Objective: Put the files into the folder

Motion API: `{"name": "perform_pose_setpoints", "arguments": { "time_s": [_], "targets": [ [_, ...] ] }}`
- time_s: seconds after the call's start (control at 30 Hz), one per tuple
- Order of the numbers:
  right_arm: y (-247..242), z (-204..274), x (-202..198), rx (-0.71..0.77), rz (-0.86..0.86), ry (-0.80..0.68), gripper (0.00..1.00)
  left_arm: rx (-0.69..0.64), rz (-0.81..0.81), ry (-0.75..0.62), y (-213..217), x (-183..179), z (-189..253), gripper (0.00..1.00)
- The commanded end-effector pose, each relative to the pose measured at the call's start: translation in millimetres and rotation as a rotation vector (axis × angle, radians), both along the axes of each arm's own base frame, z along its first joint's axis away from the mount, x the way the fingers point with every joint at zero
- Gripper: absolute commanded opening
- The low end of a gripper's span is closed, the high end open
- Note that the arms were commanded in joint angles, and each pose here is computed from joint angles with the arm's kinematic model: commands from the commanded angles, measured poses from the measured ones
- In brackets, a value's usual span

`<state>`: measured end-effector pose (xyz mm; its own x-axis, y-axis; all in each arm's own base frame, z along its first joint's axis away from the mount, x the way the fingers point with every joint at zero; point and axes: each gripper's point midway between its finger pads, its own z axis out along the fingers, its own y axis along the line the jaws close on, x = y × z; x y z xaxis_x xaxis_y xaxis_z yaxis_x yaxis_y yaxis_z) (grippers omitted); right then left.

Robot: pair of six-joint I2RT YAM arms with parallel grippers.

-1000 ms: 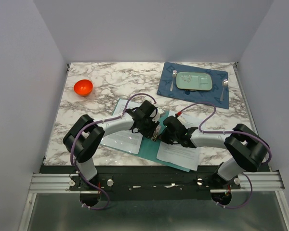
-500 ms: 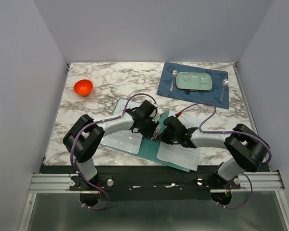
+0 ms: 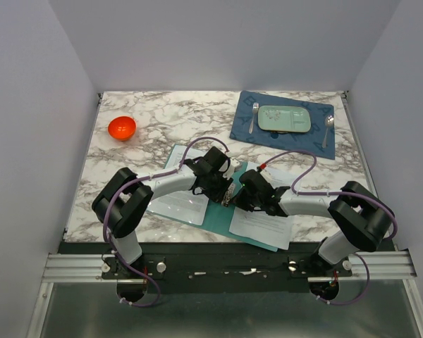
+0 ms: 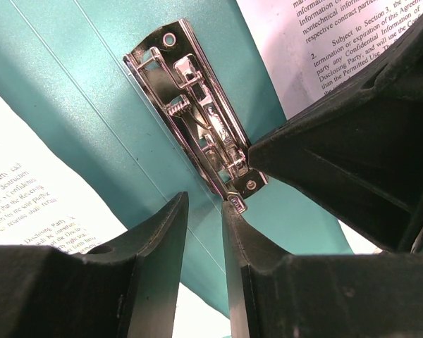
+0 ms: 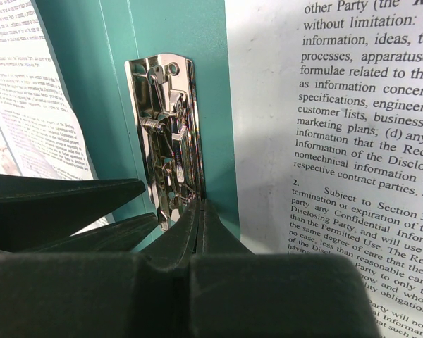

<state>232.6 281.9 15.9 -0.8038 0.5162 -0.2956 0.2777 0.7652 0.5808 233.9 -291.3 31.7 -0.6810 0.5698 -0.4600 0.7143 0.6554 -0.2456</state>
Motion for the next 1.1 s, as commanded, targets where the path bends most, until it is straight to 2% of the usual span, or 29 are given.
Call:
{"name": "perform_pose_setpoints", "arguments": {
  "time_s": [0.0, 0.37, 0.73, 1.07],
  "targets": [
    [-42.1, -51.9, -35.2, -0.184, 0.004, 0.146, 0.01, -0.058, -0.043, 0.029, -17.6, -9.8, 7.0, 0.39],
    [-42.4, -54.2, -36.1, -0.19, 0.008, 0.152, 0.0, -0.083, -0.062, 0.033, -21.5, -16.2, 15.0, 0.39],
    [-43.8, -56.7, -37.9, -0.19, 0.001, 0.161, 0.0, -0.093, -0.048, 0.01, -16.9, -16.3, 24.2, 0.46],
    [-50.1, -59.2, -41.8, -0.198, -0.013, 0.164, 0.0, -0.053, 0.029, -0.011, 3.6, 7.0, 14.4, 0.44]
  ]
}}
